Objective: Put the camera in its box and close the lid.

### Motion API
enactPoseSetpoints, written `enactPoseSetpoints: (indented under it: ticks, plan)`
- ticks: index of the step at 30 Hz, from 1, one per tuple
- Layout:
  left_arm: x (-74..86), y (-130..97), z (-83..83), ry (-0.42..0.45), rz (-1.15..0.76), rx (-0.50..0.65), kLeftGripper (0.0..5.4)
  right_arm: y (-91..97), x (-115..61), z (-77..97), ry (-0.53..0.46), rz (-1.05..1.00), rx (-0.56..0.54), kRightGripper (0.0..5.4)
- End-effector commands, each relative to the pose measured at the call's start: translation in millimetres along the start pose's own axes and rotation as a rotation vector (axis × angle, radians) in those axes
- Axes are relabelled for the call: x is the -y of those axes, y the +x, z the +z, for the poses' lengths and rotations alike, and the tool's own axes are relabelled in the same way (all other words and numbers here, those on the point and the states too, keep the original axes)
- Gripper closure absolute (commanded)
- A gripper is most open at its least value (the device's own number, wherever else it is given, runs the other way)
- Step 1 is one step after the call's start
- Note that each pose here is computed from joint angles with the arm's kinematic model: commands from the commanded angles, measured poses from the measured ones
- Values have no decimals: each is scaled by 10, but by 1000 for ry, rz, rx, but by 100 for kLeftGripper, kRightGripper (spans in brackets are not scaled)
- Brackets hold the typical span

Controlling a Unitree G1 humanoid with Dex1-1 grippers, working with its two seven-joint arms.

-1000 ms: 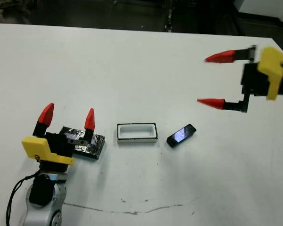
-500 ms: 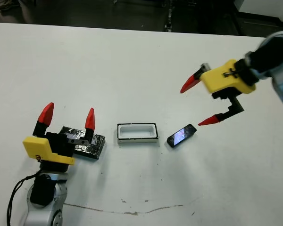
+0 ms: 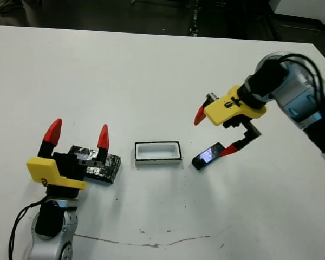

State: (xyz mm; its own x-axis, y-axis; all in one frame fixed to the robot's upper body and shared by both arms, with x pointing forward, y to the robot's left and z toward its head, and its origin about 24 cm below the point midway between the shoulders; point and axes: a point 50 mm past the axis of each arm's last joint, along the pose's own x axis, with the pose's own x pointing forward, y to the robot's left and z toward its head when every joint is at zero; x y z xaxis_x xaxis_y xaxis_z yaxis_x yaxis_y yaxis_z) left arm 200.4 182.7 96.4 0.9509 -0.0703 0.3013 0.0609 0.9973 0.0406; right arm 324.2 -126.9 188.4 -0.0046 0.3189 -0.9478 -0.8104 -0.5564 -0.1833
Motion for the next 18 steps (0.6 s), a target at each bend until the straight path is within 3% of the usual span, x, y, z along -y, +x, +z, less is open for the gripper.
enactPoseSetpoints:
  ticks: [1, 18]
  plan:
    - [0, -38, -10, 7, 1, -20, 1, 127, -26, -21, 20, 46, 4, 0]
    - [-17, -64, -24, 11, -5, -22, 1, 356, -90, -20, 66, 109, 58, 0]
